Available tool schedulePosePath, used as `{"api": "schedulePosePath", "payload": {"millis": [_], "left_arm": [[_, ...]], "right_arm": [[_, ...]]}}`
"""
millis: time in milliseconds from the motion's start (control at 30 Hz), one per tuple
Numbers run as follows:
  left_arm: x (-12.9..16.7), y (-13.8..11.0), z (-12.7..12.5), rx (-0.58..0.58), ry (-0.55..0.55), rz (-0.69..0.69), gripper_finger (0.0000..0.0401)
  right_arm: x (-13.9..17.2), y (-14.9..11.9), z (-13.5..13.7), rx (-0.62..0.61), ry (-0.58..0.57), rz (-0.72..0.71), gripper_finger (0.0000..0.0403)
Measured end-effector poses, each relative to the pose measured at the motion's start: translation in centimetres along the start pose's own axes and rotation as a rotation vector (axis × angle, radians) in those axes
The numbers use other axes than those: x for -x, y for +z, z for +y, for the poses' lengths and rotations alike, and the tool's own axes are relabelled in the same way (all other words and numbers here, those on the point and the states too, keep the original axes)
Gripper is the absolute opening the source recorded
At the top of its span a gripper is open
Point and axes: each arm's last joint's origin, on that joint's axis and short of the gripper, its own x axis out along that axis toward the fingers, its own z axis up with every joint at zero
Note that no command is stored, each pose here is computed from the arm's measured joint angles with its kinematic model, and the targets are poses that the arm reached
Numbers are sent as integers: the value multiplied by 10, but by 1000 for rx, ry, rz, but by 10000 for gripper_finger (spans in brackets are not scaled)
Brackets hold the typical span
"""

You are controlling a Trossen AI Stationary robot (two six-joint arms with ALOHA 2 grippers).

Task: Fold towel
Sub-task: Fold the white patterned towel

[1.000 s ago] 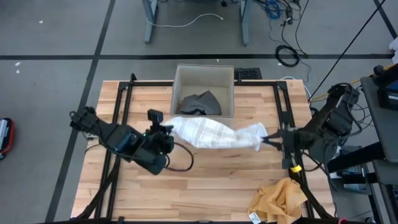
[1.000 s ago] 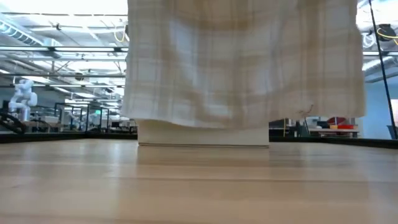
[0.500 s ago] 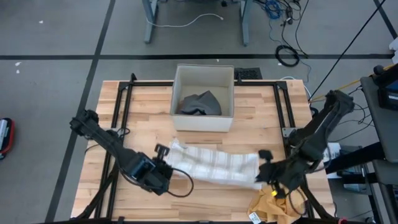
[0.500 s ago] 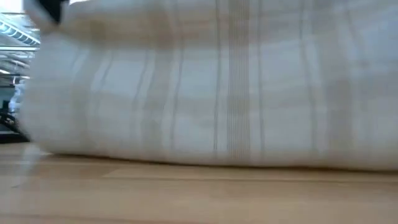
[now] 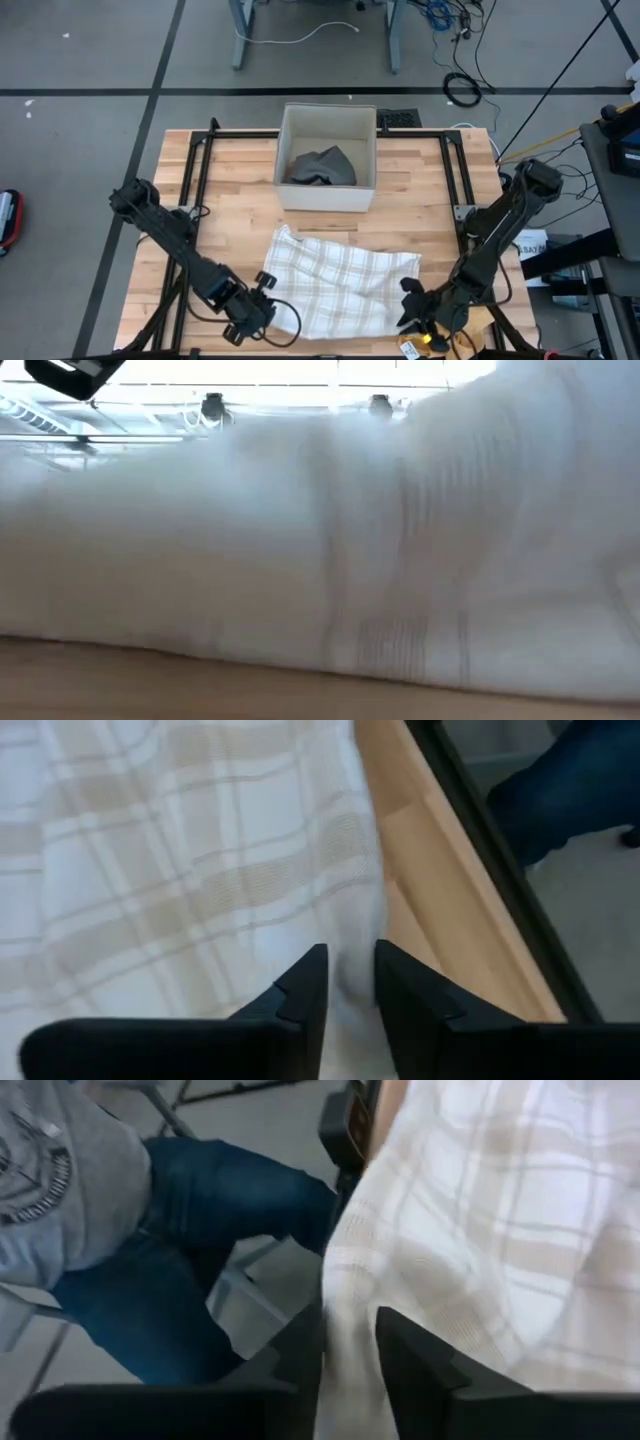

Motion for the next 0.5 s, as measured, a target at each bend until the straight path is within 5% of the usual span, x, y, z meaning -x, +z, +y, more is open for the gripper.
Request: {"api": "schedulePosePath", "payload": {"millis": [267,500], "left_arm": [[1,0,-11,9,-20,-28,122],[-4,-2,7,21,196,-56,124]], "right_arm": [[-2,3,5,-15,59,-31,135],[-2,1,-3,3,-85,-64,139]]}}
